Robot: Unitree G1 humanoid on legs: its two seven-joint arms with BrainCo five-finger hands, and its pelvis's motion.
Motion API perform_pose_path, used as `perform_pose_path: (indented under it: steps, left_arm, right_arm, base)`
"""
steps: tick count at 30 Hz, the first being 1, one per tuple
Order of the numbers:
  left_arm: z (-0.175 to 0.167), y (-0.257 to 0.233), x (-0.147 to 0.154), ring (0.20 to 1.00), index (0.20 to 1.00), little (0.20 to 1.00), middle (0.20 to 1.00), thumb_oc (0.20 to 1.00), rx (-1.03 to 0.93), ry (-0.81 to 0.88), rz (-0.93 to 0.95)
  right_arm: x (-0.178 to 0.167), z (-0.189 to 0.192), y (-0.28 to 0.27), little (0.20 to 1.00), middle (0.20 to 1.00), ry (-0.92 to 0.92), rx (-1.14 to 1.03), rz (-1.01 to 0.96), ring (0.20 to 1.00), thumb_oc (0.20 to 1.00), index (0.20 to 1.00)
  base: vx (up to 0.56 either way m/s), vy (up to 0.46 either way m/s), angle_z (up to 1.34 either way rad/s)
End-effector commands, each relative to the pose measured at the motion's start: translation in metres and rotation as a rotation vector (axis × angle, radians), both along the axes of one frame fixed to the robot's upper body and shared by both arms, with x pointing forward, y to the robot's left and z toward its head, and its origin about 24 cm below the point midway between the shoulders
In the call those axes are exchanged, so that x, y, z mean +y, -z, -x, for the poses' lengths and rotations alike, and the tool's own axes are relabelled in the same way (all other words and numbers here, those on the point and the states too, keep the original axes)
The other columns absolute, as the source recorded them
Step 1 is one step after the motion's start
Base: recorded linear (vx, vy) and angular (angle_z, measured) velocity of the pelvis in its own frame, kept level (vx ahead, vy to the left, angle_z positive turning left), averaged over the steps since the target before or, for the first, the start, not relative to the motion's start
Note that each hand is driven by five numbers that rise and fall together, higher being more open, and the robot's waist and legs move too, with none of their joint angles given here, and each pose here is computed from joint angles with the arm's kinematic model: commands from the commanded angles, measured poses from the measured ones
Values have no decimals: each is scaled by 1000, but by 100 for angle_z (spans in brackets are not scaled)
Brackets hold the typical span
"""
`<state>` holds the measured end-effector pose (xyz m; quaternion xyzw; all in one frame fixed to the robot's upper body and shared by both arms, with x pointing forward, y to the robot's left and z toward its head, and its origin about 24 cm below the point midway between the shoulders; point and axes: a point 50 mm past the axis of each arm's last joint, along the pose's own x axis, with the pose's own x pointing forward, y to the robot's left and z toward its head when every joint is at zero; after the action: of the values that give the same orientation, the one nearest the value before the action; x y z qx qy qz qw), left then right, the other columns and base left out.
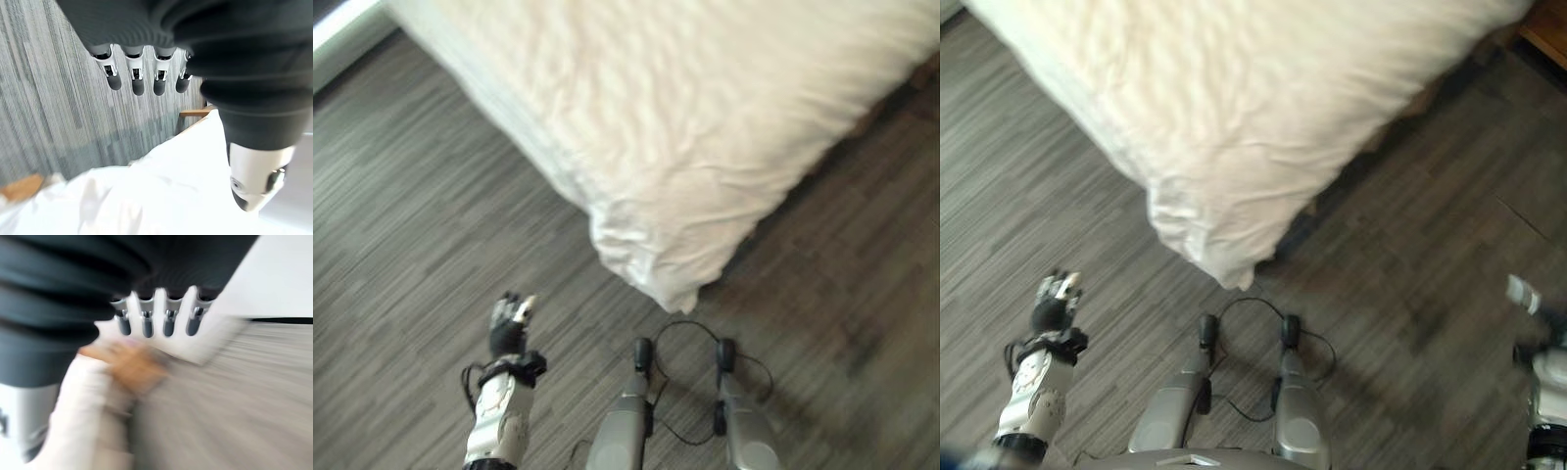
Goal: Making the bed.
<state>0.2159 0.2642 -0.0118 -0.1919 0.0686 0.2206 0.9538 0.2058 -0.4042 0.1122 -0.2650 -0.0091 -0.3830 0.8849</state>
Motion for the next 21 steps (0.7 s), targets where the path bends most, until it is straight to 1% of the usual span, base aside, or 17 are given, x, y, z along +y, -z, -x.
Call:
perform_pose_path:
  steps: [1, 2, 3, 4, 5, 6, 7, 8, 10, 11, 12, 14, 15, 16, 18, 20, 21]
  left_arm:
    - [-27, -21, -23, 1000, 1000, 1000, 1000, 1000, -127, 54, 30]
    - [-26, -22, -24, 1000, 1000, 1000, 1000, 1000, -125, 72, 22]
    - [-26, -23, -23, 1000, 1000, 1000, 1000, 1000, -124, 78, 16]
    - [-25, -22, -23, 1000, 1000, 1000, 1000, 1000, -125, 89, 15]
    - [-24, -21, -25, 1000, 1000, 1000, 1000, 1000, -126, 96, 21]
    - [-25, -22, -24, 1000, 1000, 1000, 1000, 1000, -127, 95, 21]
    - [-25, -23, -30, 1000, 1000, 1000, 1000, 1000, -135, 135, 6]
    - [-24, -23, -32, 1000, 1000, 1000, 1000, 1000, -130, 157, -5]
    - [-22, -19, -34, 1000, 1000, 1000, 1000, 1000, -115, 178, 0]
    - [-22, -19, -33, 1000, 1000, 1000, 1000, 1000, -116, 177, 0]
    - [-24, -18, -34, 1000, 1000, 1000, 1000, 1000, -113, 189, -3]
    - [-24, -17, -33, 1000, 1000, 1000, 1000, 1000, -107, 193, -7]
    - [-24, -16, -35, 1000, 1000, 1000, 1000, 1000, -103, 199, -6]
    - [-24, -16, -34, 1000, 1000, 1000, 1000, 1000, -103, 198, -6]
    - [-25, -10, -39, 1000, 1000, 1000, 1000, 1000, -80, 203, 8]
    - [-27, -10, -43, 1000, 1000, 1000, 1000, 1000, -85, 214, 12]
    - [-27, -10, -43, 1000, 1000, 1000, 1000, 1000, -85, 214, 12]
  right_arm:
    - [33, -32, 17, 1000, 1000, -86, -78, -106, 1000, 1000, 1000]
    - [71, -49, 1, 1000, 1000, -321, -124, -76, 1000, 1000, 1000]
    - [91, -55, -13, 1000, 1000, -446, -137, -22, 1000, 1000, 1000]
    - [101, -58, -20, 1000, 1000, -506, -148, 8, 1000, 1000, 1000]
    - [123, -64, -33, 1000, 1000, -624, -188, 42, 1000, 1000, 1000]
    - [123, -64, -33, 1000, 1000, -625, -188, 42, 1000, 1000, 1000]
    - [171, -74, -48, 282, 282, -907, -228, 33, 282, 282, 282]
    - [185, -77, -49, 200, 200, -977, -216, 38, 200, 200, 200]
    - [220, -87, -47, 200, 200, -1159, -176, -10, 200, 200, 200]
    - [220, -87, -48, 200, 200, -1161, -178, -9, 200, 200, 200]
    - [259, -94, -51, 200, 200, -1343, -124, 23, 200, 200, 200]
    - [292, -96, -54, 200, 200, -1497, -81, 42, 200, 200, 200]
    - [302, -97, -56, 200, 200, -1532, -83, 41, 200, 200, 200]
    - [303, -97, -57, 200, 200, -1533, -83, 41, 200, 200, 200]
    - [342, -97, -57, 200, 200, -1665, -62, 4, 200, 200, 200]
    - [358, -104, -55, 200, 200, -1676, -35, -14, 200, 200, 200]
    - [358, -104, -55, 200, 200, -1676, -35, -14, 200, 200, 200]
  base:
    - [-16, 8, -13]
    - [-23, -2, -12]
    - [-21, -15, -29]
    - [-4, -29, -38]
    - [1, -21, -34]
    - [-18, -25, -17]
    - [-36, -22, -9]
    - [-27, -31, -11]
    - [-4, -10, -4]
    - [-18, -13, 4]
    - [-27, -11, 6]
    - [-20, -5, 4]
    - [0, 0, 0]
    - [-20, -5, 7]
    - [-16, 1, 9]
    - [-15, 3, 18]
    - [-27, -6, 19]
